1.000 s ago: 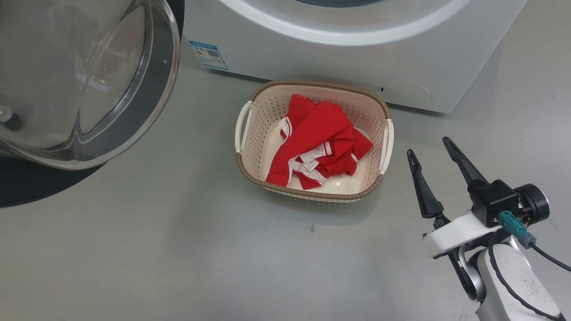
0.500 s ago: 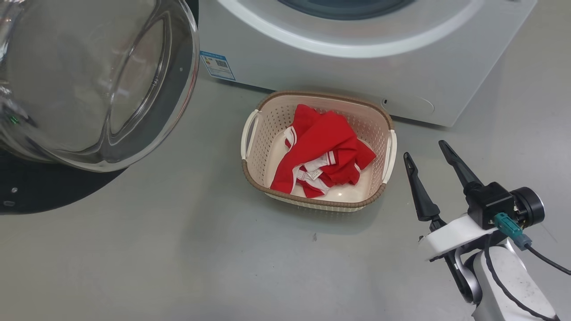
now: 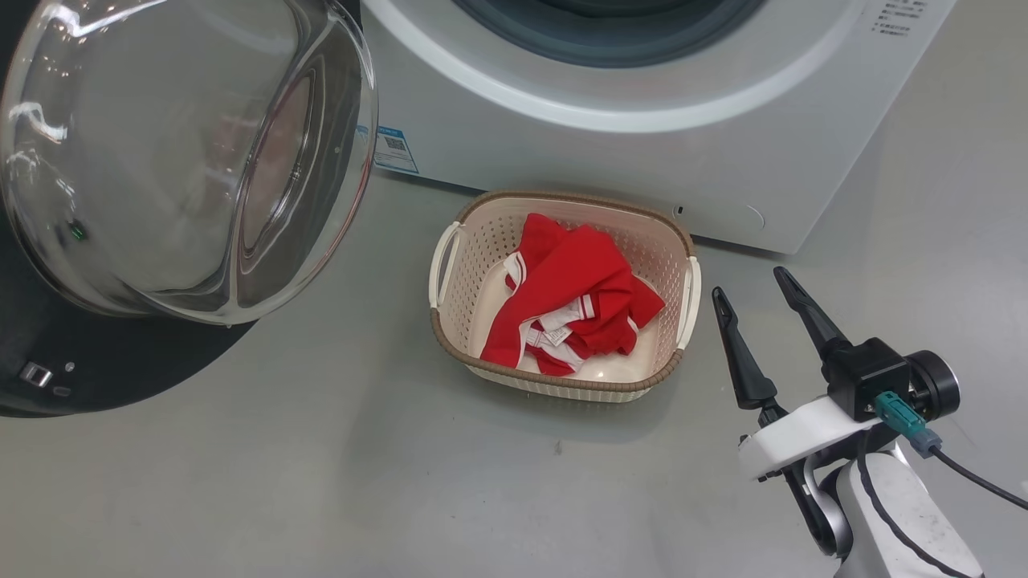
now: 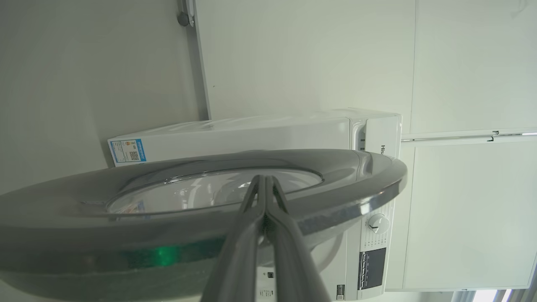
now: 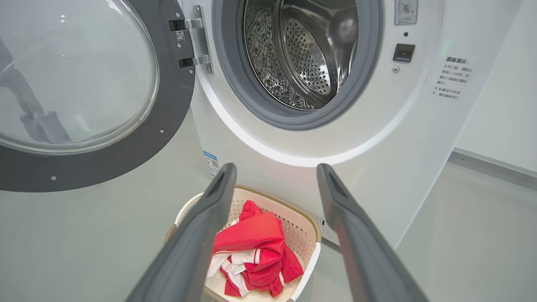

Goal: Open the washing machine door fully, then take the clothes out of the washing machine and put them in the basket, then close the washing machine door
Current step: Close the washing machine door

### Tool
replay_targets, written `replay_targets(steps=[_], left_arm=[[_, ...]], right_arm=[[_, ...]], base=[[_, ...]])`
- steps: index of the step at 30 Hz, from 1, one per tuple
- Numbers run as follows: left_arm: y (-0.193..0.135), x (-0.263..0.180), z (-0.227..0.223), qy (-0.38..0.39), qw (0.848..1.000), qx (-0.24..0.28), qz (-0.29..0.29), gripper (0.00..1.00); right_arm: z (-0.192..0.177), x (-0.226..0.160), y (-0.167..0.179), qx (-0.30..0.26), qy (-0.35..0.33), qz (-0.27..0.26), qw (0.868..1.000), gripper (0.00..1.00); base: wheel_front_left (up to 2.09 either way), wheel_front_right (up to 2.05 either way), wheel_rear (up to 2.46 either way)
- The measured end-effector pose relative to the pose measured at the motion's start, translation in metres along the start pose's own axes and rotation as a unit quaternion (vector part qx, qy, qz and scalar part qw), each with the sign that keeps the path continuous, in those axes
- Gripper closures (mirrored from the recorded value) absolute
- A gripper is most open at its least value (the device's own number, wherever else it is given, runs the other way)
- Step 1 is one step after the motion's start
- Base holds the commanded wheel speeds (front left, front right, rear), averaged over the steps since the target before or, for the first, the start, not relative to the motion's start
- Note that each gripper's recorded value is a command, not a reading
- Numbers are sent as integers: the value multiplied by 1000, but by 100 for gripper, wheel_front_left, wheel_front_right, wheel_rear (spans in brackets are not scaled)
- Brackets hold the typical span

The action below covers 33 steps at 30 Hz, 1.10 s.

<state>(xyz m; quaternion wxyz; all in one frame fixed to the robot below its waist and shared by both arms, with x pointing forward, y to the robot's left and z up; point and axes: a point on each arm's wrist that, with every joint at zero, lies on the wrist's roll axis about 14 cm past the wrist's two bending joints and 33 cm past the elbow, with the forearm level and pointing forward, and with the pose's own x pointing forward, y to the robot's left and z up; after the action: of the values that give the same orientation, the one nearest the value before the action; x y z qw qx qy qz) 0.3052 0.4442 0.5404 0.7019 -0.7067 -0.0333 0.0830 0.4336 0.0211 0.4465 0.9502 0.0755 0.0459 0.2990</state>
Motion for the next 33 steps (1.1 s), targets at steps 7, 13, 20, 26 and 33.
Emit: replay_targets(steps=[7, 13, 20, 26, 33], left_arm=[[0, -11, -15, 47, 999, 11, -2, 100], [-2, -17, -34, 96, 995, 24, -4, 100], [-10, -19, -57, 150, 988, 42, -15, 100], [-20, -23, -84, 206, 976, 63, -33, 100], [-33, -27, -117, 268, 958, 78, -62, 100]], right_arm=[[7, -4, 1, 2, -8, -6, 1000, 0], [9, -9, 1, 4, -10, -11, 1000, 0], [11, -12, 0, 7, -12, -18, 1000, 0], [13, -18, -3, 5, -12, -28, 1000, 0], [21, -25, -9, 5, -21, -43, 999, 0]], base=[[0, 0, 0], [0, 0, 0], [0, 0, 0], [0, 0, 0], [0, 0, 0]])
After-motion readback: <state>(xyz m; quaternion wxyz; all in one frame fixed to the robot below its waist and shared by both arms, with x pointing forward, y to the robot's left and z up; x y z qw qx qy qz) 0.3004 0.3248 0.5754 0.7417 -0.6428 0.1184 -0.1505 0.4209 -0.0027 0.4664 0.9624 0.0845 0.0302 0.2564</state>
